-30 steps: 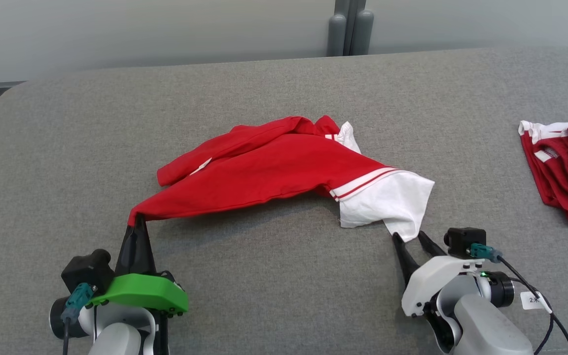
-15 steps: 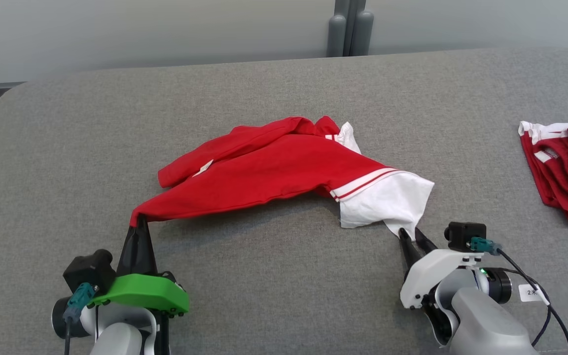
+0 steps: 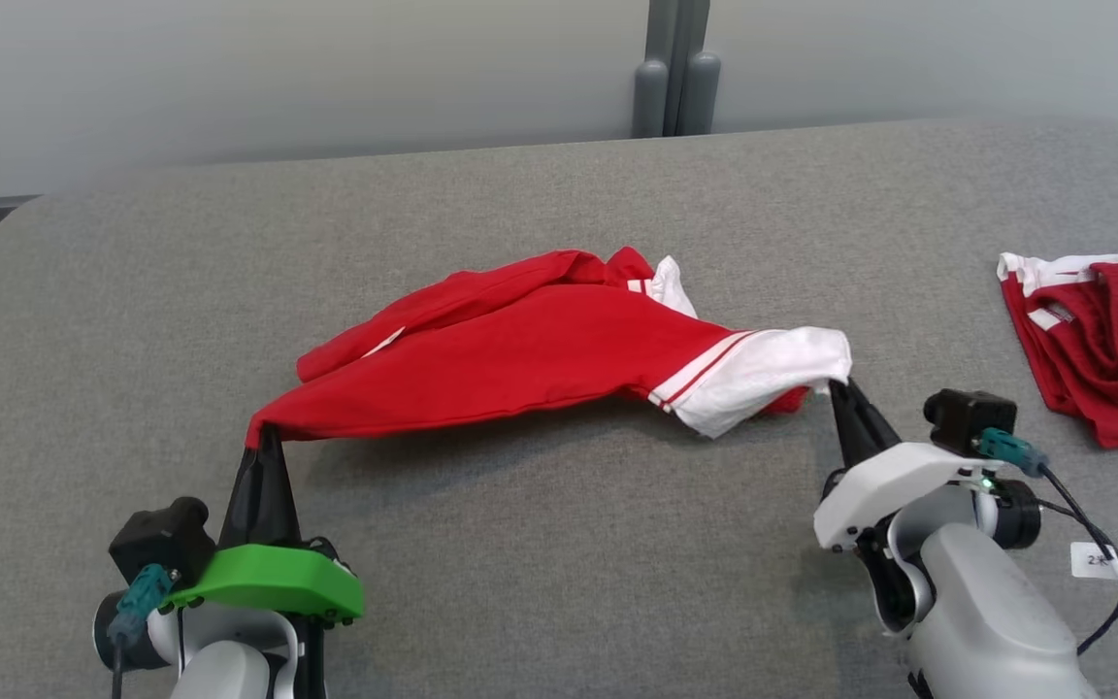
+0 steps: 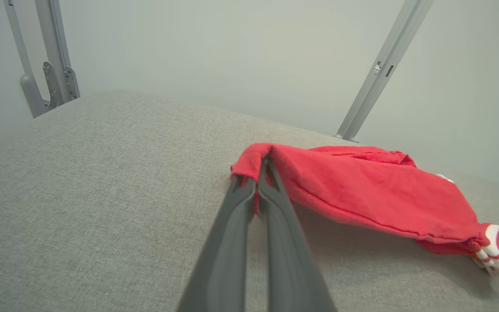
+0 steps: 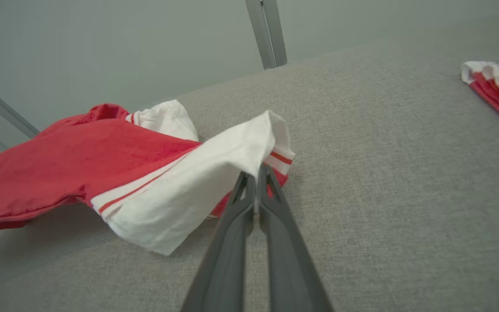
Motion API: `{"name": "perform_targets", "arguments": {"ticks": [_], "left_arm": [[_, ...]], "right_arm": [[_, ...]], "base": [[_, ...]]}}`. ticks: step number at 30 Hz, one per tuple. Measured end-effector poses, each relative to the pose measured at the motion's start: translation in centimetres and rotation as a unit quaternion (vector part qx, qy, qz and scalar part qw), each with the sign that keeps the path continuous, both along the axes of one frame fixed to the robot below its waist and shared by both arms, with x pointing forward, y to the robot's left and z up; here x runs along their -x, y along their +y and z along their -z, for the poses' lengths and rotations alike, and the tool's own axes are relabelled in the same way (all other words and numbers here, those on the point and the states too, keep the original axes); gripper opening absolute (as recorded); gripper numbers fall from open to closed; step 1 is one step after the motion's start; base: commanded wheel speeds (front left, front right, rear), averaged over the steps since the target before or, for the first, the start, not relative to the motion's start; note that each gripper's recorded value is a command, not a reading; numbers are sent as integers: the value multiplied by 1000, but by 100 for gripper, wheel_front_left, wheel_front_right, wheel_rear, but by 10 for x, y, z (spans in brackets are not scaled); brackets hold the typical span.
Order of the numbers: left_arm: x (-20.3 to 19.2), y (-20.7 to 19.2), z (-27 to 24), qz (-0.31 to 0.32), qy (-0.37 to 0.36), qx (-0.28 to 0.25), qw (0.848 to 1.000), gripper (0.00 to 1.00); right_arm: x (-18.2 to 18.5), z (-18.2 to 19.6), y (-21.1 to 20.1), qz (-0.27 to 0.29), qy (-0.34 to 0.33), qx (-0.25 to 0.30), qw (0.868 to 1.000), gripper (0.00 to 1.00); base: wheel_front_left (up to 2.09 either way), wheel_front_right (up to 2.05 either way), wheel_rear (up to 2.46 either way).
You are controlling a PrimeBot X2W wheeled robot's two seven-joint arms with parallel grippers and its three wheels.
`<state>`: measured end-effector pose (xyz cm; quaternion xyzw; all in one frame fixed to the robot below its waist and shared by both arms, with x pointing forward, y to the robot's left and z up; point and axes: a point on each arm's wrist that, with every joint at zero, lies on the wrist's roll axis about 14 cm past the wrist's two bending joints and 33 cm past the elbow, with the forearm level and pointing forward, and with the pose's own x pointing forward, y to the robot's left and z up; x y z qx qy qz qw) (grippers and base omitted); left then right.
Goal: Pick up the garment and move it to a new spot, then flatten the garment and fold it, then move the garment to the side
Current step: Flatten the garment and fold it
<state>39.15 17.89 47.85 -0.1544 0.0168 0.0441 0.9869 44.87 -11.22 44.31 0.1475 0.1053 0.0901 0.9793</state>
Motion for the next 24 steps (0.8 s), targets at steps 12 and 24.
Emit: {"name": "perform_targets", "arguments": {"ticks": [12,24], "left_arm": [[-5,-19,-56,37,-88,26,995,0],[4,-47,-173,117,-230,15,966,0]], "right_arm": [[17,-121,-67,90,-206,18,974,0],[79,-274,-107,143,-403,53,903,0]], "base": [[0,0,0],[0,0,0]]}}
